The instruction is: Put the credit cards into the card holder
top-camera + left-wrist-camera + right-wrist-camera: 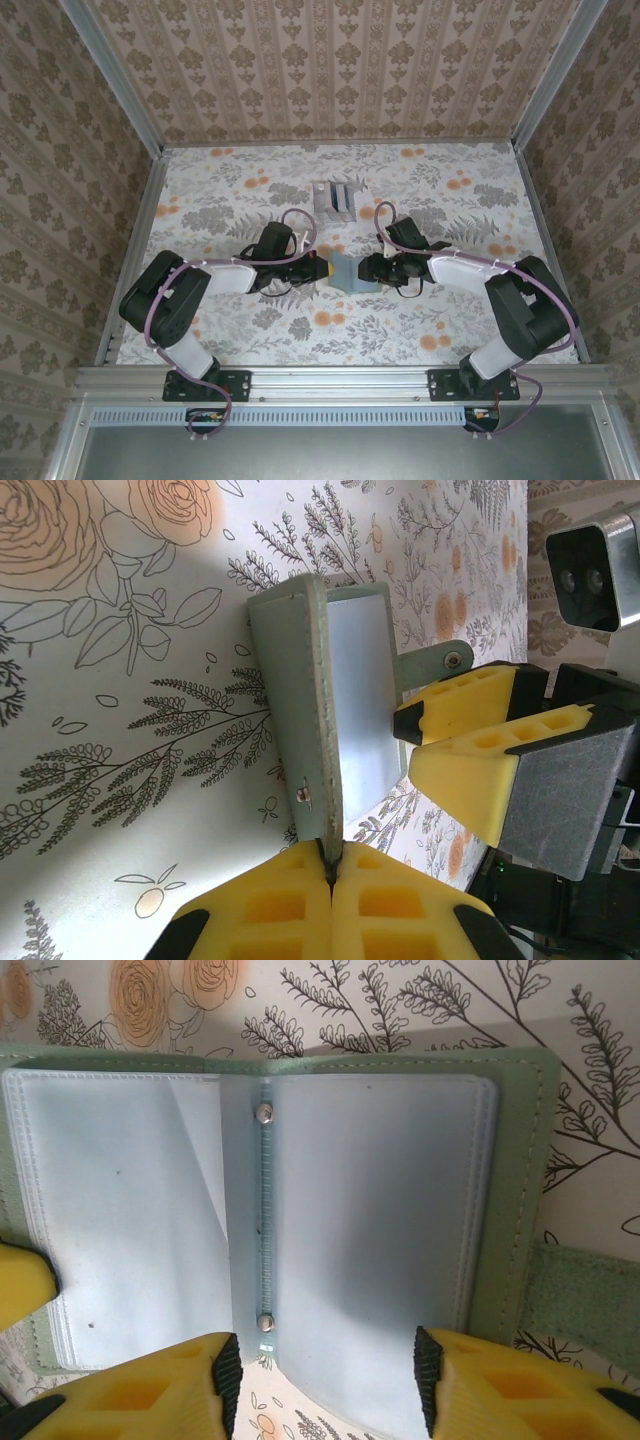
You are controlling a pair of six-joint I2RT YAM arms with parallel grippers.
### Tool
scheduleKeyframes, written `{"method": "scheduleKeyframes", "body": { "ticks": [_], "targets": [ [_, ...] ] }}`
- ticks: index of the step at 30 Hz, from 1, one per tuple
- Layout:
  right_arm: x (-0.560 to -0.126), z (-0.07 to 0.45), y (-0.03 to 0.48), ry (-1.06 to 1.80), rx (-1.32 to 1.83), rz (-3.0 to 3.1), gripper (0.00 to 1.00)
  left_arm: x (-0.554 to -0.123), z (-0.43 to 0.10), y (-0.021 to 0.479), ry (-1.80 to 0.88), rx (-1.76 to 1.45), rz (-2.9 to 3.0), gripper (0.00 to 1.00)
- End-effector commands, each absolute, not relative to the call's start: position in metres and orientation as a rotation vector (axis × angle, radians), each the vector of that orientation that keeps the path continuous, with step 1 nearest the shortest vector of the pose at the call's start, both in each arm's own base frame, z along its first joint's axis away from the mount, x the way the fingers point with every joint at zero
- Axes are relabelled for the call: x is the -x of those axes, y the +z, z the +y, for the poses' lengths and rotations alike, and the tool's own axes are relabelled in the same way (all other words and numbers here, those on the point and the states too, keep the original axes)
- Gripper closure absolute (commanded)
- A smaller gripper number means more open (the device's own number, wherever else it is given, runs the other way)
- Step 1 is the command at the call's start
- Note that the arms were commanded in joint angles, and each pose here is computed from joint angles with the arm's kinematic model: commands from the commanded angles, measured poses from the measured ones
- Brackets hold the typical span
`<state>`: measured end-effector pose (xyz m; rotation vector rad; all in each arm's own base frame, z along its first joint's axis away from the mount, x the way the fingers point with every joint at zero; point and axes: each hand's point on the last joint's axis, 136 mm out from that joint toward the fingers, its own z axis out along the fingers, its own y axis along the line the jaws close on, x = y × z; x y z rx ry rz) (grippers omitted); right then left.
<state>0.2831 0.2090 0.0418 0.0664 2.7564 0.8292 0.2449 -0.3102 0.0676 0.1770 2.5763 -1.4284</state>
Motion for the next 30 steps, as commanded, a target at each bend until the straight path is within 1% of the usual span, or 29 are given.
{"method": "scheduleKeyframes", "body": {
  "ticks": [1, 4, 7, 10, 15, 19, 24, 30],
  "targets": [
    [-0.286, 0.207, 0.055, 0.839, -0.056, 2.715, 0.46, -0.246, -0.314, 0.068, -1.446, -0.181, 2.573, 1.00],
    [-0.287, 0.200, 0.061, 0.827, -0.057, 2.702, 0.49, -0.245, -0.315, 0.068, -1.451, -0.188, 2.581, 1.00],
    [-0.287, 0.191, 0.056, 0.807, -0.077, 2.718, 0.52, -0.246, -0.315, 0.068, -1.452, -0.186, 2.581, 1.00],
    [-0.285, 0.191, 0.050, 0.813, -0.084, 2.734, 0.53, -0.245, -0.316, 0.068, -1.455, -0.198, 2.585, 1.00],
    [-0.285, 0.197, 0.044, 0.870, -0.095, 2.744, 0.49, -0.247, -0.317, 0.069, -1.458, -0.191, 2.576, 1.00],
    [-0.285, 0.204, 0.043, 0.927, -0.099, 2.748, 0.49, -0.248, -0.317, 0.068, -1.460, -0.180, 2.576, 1.00],
    [-0.284, 0.205, 0.038, 0.930, -0.109, 2.759, 0.49, -0.248, -0.318, 0.068, -1.465, -0.180, 2.576, 1.00],
    [-0.284, 0.210, 0.045, 0.980, -0.102, 2.741, 0.47, -0.249, -0.318, 0.066, -1.466, -0.175, 2.578, 1.00]
  ]
}}
